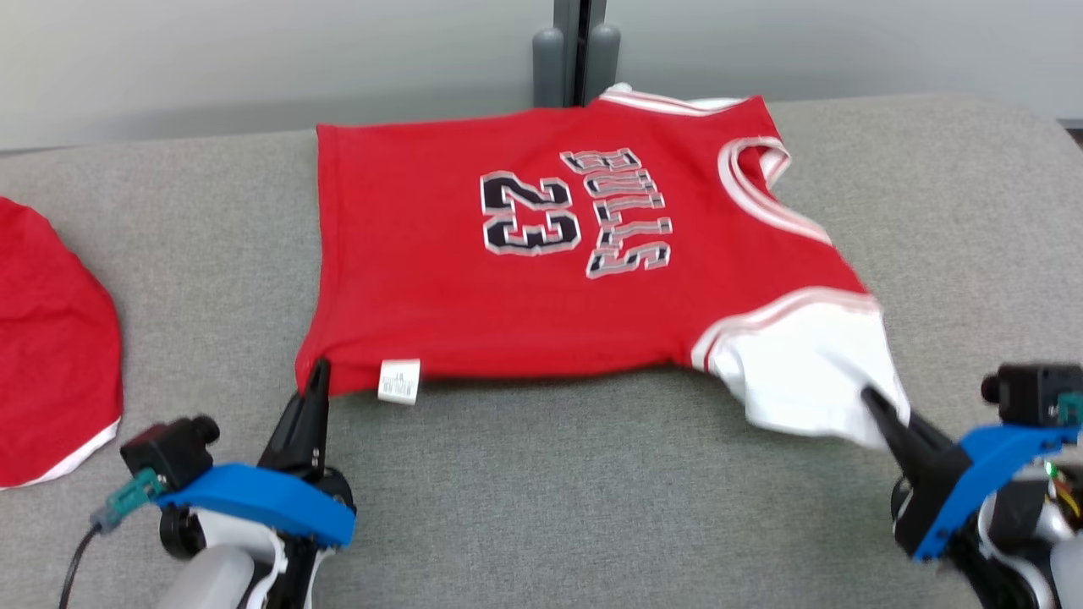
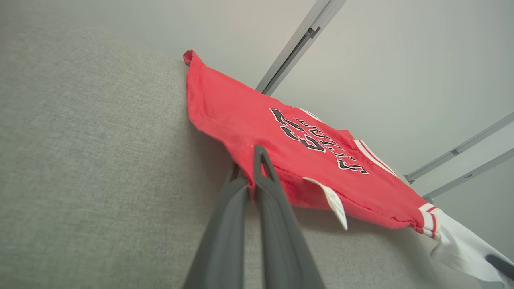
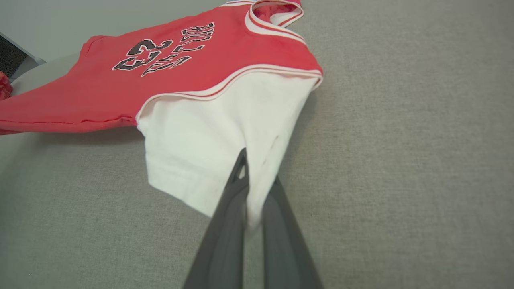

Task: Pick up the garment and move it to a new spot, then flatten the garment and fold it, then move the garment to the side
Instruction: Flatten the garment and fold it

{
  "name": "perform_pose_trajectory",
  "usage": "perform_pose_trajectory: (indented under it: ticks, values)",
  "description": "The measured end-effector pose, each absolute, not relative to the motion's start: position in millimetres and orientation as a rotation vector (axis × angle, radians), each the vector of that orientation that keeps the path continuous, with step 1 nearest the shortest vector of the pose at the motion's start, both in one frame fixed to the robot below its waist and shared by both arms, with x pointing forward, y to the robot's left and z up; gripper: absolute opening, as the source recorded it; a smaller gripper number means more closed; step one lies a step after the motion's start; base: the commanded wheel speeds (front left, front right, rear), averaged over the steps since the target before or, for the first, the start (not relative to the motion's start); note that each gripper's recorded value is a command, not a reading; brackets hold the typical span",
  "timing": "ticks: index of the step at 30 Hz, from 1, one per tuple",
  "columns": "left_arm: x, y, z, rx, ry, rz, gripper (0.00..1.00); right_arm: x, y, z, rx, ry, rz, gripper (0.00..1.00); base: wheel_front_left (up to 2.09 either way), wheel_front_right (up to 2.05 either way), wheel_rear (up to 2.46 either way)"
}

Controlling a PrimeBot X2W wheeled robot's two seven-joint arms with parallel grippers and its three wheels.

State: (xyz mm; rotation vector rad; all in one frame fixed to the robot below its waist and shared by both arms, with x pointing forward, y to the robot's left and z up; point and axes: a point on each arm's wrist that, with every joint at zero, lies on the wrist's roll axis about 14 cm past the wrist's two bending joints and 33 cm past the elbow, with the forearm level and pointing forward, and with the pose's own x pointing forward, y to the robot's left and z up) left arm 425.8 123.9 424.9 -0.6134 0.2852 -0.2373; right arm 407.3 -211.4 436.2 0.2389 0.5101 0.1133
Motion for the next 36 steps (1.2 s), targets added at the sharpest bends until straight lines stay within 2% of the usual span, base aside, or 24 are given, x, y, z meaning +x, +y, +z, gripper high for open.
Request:
perform_pose_trajectory:
  ticks: [8,9,18,24,31,36]
  values:
    - [382.9,134.2,411.7,-0.544,0.343,-0.175,0.0,340.1,-201.6,435.9,0.267,0.656,0.047,0.0,0.0,0.0,0.0]
    - [364.9,138.4,404.8,-0.501,0.381,-0.158,0.0,313.3,-199.1,429.2,0.254,0.748,0.037,0.0,0.0,0.0,0.0]
    - [328.3,147.5,390.7,-0.422,0.491,-0.123,0.0,288.5,-209.5,421.9,0.246,0.835,-0.002,0.0,0.0,0.0,0.0]
    - [333.4,136.4,406.3,-0.457,0.461,-0.162,0.0,303.4,-203.4,432.2,0.235,0.779,0.023,0.0,0.0,0.0,0.0]
    - [363.1,122.4,428.7,-0.455,0.416,-0.223,0.0,351.0,-189.1,470.6,0.205,0.599,0.082,0.0,0.0,0.0,0.0]
    - [383.8,118.3,433.4,-0.461,0.413,-0.227,0.0,377.7,-179.1,482.8,0.207,0.545,0.118,0.0,0.0,0.0,0.0]
